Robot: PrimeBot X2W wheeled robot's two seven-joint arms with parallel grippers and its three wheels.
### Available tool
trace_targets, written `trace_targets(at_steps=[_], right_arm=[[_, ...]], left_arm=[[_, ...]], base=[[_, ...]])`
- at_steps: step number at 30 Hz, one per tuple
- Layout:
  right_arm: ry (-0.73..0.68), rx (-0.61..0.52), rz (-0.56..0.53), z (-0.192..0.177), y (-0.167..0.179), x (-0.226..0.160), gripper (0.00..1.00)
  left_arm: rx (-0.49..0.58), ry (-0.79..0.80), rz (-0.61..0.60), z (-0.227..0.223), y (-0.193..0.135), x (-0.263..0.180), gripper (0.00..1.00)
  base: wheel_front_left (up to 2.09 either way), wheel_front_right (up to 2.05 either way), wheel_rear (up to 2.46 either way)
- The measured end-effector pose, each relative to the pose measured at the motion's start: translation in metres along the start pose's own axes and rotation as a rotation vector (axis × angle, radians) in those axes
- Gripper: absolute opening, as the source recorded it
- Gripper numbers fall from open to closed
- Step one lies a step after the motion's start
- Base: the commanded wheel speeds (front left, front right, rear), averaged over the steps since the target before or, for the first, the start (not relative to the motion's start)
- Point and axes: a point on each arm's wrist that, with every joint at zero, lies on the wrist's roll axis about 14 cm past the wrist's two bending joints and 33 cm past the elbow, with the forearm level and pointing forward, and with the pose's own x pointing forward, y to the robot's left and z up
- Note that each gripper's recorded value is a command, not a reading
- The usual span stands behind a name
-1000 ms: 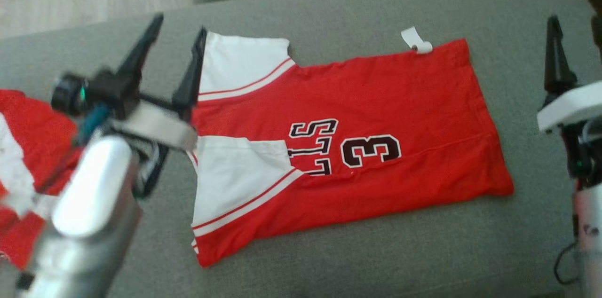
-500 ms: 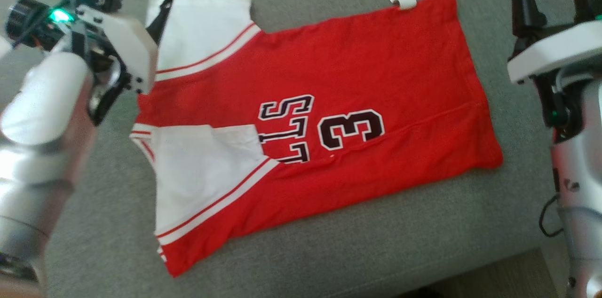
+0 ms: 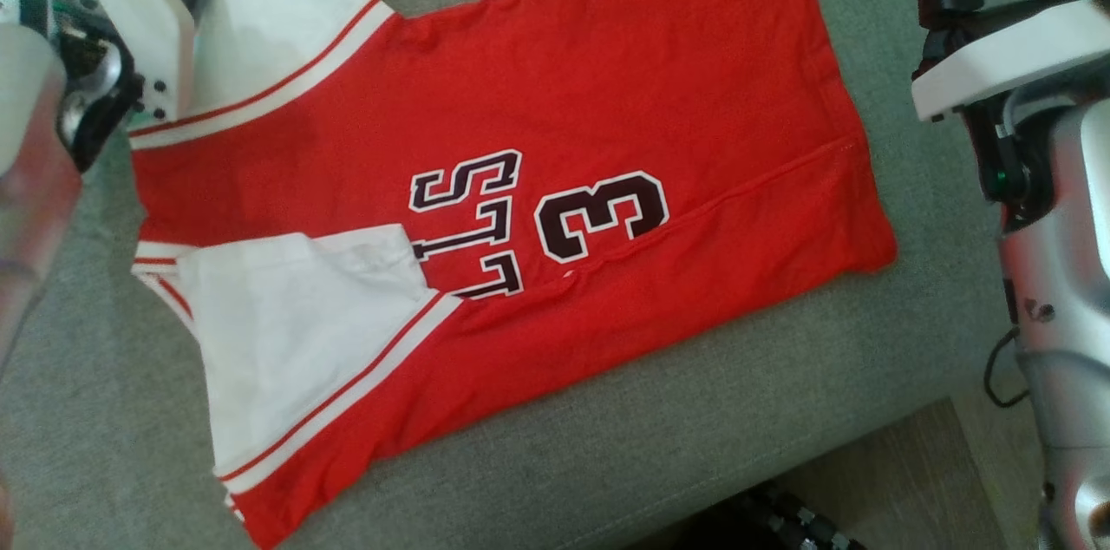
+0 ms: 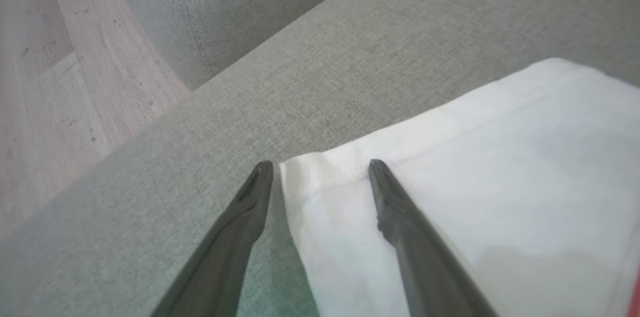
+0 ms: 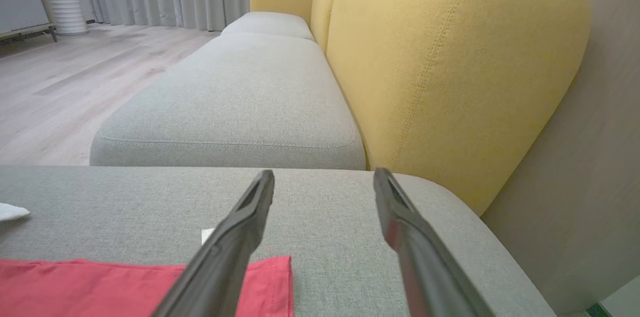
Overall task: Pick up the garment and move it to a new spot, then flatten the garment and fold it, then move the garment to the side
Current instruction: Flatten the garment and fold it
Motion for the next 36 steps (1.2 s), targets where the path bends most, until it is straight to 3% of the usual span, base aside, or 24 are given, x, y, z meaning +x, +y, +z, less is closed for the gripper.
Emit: trace_targets(at_steps=[13,14,15,16,23,28,36], right_arm=[[0.006,-0.004,0.002,-0.005,0.000,0.007,1.00],[0.004,-0.003,0.003,-0.004,0.000,0.007,1.00],[0.003,0.000,0.003,-0.004,0.001,0.007,1.00],[0.002,0.001,0.002,-0.003,0.000,0.007,1.00],[0.020,-0.007,0.003,-0.006,-0.002,0.012,1.00],[0.049,-0.045,0.022,-0.002,-0.004,0.023,1.00],[0.307,-0.076,0.123,-0.054,0.017,0.037,1.00]], left_arm=[[-0.107,0.082,-0.013,-0.007,0.010,0.005,1.00],[-0.117,0.095,-0.024,-0.008,0.007,0.004,0.88],[-0.122,0.106,-0.036,-0.009,0.004,0.003,0.20],[-0.124,0.115,-0.053,-0.008,0.000,0.001,0.00],[-0.155,0.055,-0.077,-0.004,-0.003,-0.011,0.00],[-0.129,-0.132,-0.049,0.023,0.003,-0.028,0.00],[-0.025,-0.296,-0.062,0.042,-0.010,-0.063,0.00]], base=[[0.00,0.00,0.00],[0.00,0.00,0.00],[0.00,0.00,0.00],[0.00,0.00,0.00],[0.00,0.00,0.00],[0.00,0.00,0.00],[0.00,0.00,0.00]])
